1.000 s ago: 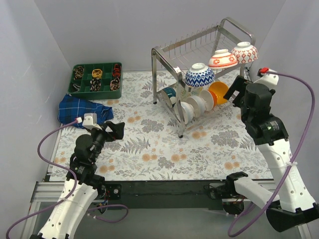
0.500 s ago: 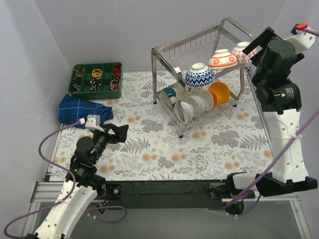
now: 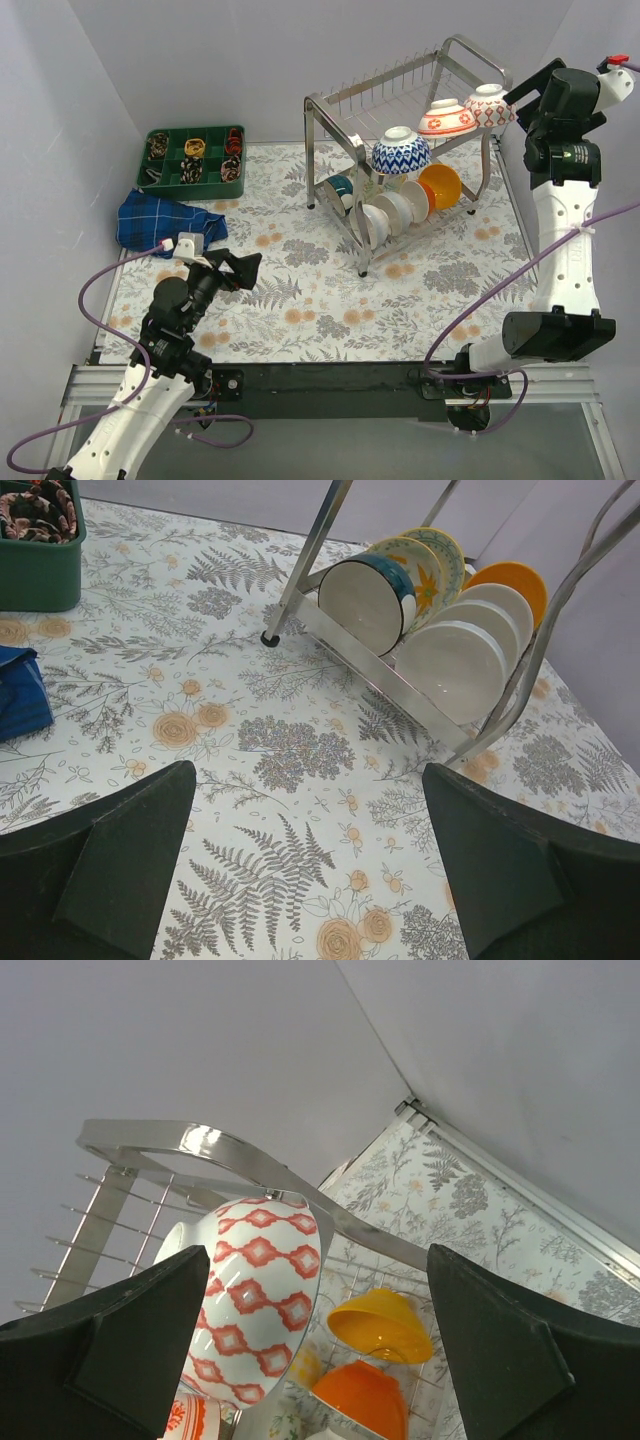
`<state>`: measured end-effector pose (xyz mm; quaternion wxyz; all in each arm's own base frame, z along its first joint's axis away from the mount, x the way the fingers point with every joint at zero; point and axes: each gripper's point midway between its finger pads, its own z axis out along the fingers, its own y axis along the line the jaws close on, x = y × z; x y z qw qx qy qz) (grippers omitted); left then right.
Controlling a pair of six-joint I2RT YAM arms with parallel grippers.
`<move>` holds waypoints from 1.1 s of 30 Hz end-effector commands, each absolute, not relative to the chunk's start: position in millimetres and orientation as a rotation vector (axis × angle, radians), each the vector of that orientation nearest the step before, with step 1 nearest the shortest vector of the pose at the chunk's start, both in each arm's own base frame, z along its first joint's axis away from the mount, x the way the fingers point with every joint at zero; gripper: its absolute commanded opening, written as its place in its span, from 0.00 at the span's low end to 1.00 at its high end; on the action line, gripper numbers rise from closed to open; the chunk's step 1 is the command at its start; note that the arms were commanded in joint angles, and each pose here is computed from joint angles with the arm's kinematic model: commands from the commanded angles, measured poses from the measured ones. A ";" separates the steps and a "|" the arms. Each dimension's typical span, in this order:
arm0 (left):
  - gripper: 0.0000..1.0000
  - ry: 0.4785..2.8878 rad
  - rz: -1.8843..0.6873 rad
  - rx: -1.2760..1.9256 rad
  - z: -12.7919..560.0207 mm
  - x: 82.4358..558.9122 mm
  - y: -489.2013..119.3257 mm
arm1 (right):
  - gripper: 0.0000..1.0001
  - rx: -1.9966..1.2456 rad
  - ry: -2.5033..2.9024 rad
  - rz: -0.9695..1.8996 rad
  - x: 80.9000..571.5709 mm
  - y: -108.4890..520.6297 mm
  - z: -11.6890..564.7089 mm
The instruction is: Unload the bowls from the dish rack
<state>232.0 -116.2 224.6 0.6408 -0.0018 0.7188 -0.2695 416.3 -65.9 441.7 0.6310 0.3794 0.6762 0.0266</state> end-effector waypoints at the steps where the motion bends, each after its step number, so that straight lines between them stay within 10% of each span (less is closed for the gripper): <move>1: 0.98 1.630 -0.607 0.006 228.5 230.0 -115.4 | 0.99 0.859 1.488 0.238 431.1 -55.3 460.5; 33: 0.98 1.617 -0.620 0.013 230.5 226.4 -116.4 | 0.83 0.829 1.546 0.396 462.2 -33.7 438.9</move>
